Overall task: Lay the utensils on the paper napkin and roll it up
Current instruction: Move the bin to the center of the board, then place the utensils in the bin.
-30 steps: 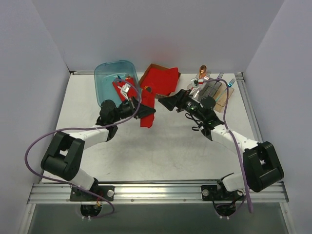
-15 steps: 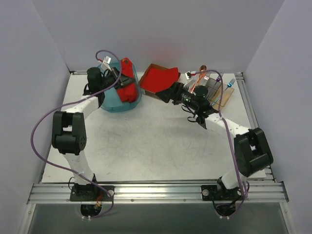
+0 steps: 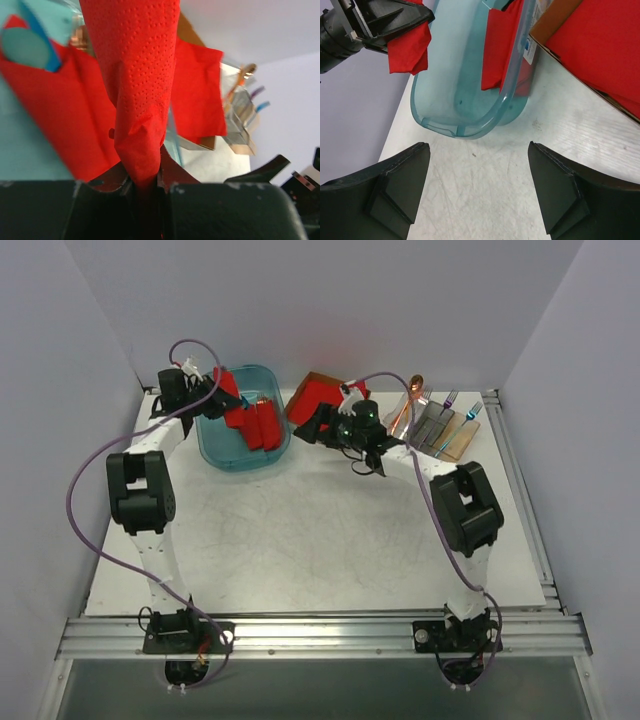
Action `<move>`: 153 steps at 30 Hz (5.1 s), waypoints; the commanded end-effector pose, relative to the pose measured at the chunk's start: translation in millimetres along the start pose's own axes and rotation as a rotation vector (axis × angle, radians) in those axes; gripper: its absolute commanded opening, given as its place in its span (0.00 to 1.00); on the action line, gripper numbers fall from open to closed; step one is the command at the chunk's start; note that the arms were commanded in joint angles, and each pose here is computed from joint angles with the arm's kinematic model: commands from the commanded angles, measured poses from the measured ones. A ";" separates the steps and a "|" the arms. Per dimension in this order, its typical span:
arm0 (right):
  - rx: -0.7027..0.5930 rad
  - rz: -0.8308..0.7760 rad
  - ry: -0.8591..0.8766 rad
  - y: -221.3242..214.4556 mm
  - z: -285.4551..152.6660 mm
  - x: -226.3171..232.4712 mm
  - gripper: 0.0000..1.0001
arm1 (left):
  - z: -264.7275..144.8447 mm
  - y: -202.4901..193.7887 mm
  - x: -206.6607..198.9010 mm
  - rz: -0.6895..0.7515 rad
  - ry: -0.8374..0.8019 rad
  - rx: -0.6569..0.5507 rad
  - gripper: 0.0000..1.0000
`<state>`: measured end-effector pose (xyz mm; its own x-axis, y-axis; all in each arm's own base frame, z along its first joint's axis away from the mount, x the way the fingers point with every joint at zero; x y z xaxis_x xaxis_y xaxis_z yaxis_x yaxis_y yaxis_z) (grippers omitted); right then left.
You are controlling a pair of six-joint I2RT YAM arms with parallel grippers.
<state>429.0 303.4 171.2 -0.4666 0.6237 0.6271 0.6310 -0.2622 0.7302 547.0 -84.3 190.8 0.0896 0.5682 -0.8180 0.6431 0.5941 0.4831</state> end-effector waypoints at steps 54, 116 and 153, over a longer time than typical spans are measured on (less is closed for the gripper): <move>-0.170 0.222 -0.309 -92.9 41.8 56.6 0.17 | -50.4 -31.0 64.0 0.105 0.320 -0.075 0.02; -0.207 0.267 -0.333 -110.6 34.0 68.1 0.16 | -34.6 -91.4 141.0 0.053 0.562 0.188 0.29; -0.190 0.260 -0.339 -114.3 35.8 64.7 0.16 | -51.5 -88.7 144.8 0.116 0.741 0.185 0.44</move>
<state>349.3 399.4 94.6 -0.0229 0.7234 0.6900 0.5994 -0.5425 0.5886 481.3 -39.3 57.9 -0.2669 0.8704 -0.4137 0.7516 0.4567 0.4760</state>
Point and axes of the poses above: each gripper's point midway between its finger pads, its own z axis out along the fingers, its own x axis along the line the jaws close on, y = z × x, the point moved 4 cm from there along -z, back along the fingers, and after that the axes turned 4 degrees about -z, right-handed, at the moved point
